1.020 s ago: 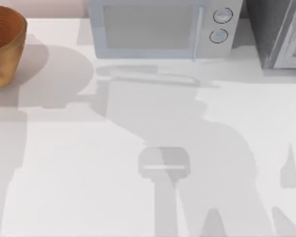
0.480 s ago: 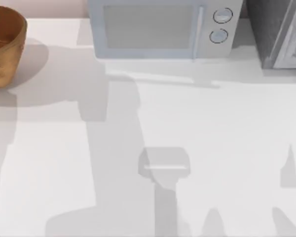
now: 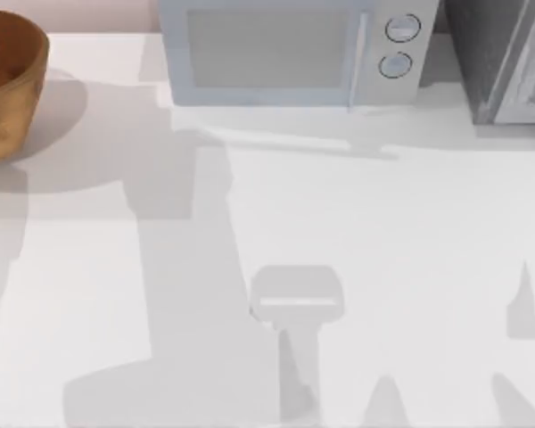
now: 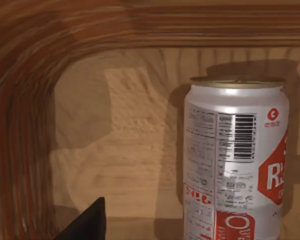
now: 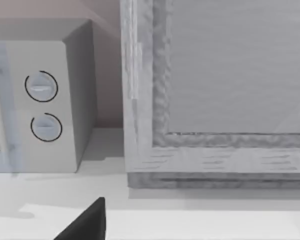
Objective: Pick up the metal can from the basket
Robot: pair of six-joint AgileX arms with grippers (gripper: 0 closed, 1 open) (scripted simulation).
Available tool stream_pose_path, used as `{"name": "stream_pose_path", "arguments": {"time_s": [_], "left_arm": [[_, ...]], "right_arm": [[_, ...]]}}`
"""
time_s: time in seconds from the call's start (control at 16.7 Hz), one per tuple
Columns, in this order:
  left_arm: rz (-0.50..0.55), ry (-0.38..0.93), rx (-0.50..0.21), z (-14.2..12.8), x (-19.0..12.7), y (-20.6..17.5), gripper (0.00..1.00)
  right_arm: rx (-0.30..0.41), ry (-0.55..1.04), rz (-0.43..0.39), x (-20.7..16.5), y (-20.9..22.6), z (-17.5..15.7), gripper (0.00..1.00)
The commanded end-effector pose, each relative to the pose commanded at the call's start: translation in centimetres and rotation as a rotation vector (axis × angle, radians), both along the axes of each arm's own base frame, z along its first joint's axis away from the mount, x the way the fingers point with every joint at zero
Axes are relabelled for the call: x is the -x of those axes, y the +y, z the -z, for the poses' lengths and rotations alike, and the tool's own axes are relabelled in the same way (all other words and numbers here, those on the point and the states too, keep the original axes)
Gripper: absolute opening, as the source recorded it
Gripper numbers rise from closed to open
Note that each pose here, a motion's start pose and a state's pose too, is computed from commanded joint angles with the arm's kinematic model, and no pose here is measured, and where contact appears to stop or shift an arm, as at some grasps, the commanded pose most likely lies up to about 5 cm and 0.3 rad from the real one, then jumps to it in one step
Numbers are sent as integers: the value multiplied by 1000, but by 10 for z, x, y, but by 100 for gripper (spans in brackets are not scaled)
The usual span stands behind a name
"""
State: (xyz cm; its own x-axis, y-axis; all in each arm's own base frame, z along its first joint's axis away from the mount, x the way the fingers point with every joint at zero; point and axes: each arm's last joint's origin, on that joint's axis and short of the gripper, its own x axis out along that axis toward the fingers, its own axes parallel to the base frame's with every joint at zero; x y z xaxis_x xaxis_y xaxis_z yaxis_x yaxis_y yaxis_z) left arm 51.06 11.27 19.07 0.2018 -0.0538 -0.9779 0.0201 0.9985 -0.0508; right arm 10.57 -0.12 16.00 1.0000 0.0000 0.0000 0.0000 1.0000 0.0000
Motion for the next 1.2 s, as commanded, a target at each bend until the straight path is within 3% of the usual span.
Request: {"name": "stream_pose_path", "arguments": {"time_s": [0.18,0.6,0.84,1.2], "left_arm": [[0,1,0,5,-2,-2,100],[0,-1,0,57,-12,-3,100],[0,0,0,59,-12,-3,100],[0,0,0,59,-12,-3,55]], "right_arm": [[0,0,0,0,0,0,100],[0,0,0,0,0,0,100],[0,0,0,0,0,0,100],[0,0,0,0,0,0,100]]}}
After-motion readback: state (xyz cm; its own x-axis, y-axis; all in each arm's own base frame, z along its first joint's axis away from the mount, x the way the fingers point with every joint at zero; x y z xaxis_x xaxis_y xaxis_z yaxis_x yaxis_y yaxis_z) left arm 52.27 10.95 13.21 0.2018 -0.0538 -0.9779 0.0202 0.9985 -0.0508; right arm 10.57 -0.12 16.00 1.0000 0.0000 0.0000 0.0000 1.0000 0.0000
